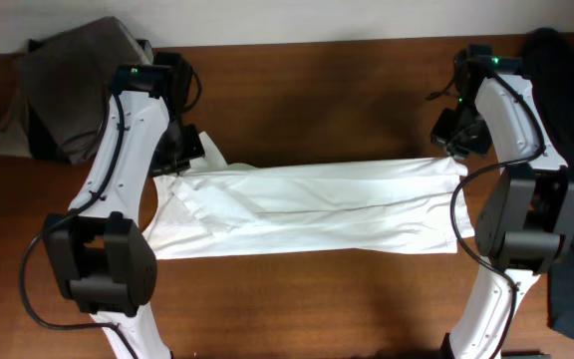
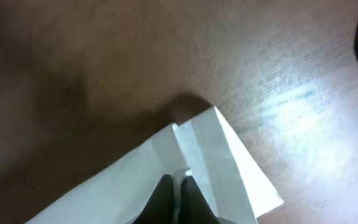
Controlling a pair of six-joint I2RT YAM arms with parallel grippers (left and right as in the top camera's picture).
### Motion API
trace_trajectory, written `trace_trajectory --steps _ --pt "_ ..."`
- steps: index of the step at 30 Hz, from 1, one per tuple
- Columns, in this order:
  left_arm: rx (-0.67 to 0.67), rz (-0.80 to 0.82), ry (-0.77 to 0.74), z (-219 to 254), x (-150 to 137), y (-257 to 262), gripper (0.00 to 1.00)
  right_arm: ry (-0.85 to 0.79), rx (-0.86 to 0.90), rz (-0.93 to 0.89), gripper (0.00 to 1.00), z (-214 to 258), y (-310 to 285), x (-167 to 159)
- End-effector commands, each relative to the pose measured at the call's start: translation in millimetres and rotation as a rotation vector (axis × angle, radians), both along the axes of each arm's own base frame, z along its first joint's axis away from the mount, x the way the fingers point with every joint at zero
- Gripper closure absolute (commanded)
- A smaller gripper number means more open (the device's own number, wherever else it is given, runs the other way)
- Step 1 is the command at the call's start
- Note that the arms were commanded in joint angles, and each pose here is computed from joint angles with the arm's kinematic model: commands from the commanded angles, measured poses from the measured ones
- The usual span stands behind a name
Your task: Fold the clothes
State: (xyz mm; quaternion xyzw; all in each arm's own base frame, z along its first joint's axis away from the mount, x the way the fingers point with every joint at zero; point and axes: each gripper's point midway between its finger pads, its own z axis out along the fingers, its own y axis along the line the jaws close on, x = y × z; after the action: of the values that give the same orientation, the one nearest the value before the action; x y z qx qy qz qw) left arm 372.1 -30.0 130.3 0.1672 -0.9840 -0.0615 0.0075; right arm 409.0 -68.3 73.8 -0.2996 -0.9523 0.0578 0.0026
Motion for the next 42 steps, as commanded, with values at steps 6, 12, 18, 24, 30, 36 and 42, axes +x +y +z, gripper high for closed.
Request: trace_trajectory --steps 6,12,18,24,30,36,42 --pt "0.077 0.017 0.062 -30.2 -22.0 17.9 0.99 0.063 -0.023 -0.077 0.96 20.1 -3.6 -25.6" --pt "0.083 0.015 0.113 -54.8 -37.0 19.8 0.99 0.129 -0.018 -0.065 0.96 21.4 -1.9 -41.0" --pt "0.089 0.015 0.157 -74.1 -51.7 22.0 0.97 0.223 -0.012 -0.06 0.96 25.8 1.4 -63.3" --pt "0.091 0.013 0.176 -80.7 -58.4 22.8 0.01 0.231 -0.014 -0.036 0.96 26.4 10.1 -63.6" --pt "0.056 0.017 0.112 -70.5 -39.3 15.5 0.01 0.246 -0.049 -0.004 0.96 28.1 13.8 -65.5" --pt "0.04 -0.006 0.06 -63.0 -24.0 12.3 0.01 0.338 -0.169 0.022 0.63 39.4 -6.8 -84.9" --pt "0.008 -0.027 0.065 -63.7 -24.2 7.2 0.01 0.326 -0.169 0.02 0.34 38.4 -7.2 -82.2"
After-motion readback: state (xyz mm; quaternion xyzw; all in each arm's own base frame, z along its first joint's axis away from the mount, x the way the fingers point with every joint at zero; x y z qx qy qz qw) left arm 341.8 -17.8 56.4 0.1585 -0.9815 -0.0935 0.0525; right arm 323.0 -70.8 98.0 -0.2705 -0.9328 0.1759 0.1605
